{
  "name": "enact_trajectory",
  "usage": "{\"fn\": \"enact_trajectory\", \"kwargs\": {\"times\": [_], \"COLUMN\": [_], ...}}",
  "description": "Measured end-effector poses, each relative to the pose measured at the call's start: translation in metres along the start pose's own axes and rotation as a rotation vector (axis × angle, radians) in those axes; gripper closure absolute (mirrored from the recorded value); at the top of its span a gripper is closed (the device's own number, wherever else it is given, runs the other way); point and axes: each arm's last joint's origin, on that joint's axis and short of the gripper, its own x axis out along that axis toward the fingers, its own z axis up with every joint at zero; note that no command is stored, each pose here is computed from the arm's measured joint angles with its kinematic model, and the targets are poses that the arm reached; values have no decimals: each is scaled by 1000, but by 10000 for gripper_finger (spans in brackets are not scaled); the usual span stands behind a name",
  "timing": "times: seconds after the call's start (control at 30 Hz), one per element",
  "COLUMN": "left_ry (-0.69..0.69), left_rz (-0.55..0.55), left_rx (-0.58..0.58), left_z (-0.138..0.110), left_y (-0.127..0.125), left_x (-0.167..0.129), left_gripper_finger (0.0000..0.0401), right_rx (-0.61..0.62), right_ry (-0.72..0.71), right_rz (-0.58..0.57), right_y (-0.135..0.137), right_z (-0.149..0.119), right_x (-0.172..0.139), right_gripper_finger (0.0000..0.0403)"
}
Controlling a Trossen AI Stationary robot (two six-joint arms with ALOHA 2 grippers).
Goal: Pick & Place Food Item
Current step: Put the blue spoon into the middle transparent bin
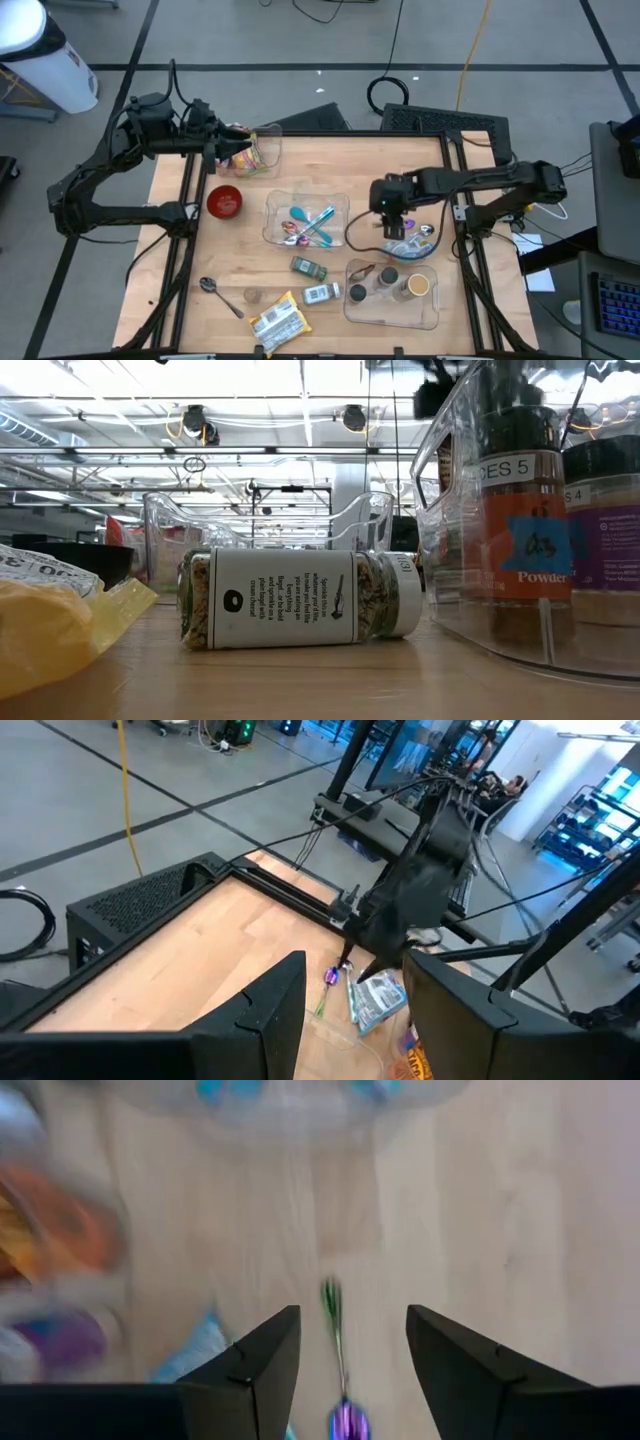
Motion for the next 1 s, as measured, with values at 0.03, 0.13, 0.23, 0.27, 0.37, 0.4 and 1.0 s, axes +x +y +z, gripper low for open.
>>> {"fn": "enact_trajectory", "kwargs": {"times": [0.03,0.13,0.23,0.27,0.37,0.4,1.0], "left_ry": [0,0,-1,0,-1,-1,62], "left_rz": [0,0,0,0,0,0,21], "left_rx": [0,-4,-4,-4,-4,-4,-47], "left_z": [0,0,0,0,0,0,-2], "left_y": [0,0,0,0,0,0,9], "left_x": [0,0,0,0,0,0,24], "left_gripper_finger": [226,226,226,226,226,226,226], "right_rx": [-2,-5,16,26,71,90,120], "right_ry": [30,108,160,163,163,153,119], "right_rz": [-2,-8,-13,-14,-18,-19,-20], "right_y": [0,0,0,-1,-1,-1,-4], "right_z": [-6,-25,-42,-46,-57,-59,-75], "right_x": [7,29,48,53,67,70,91], "right_gripper_finger": [227,227,230,231,231,231,242]}}
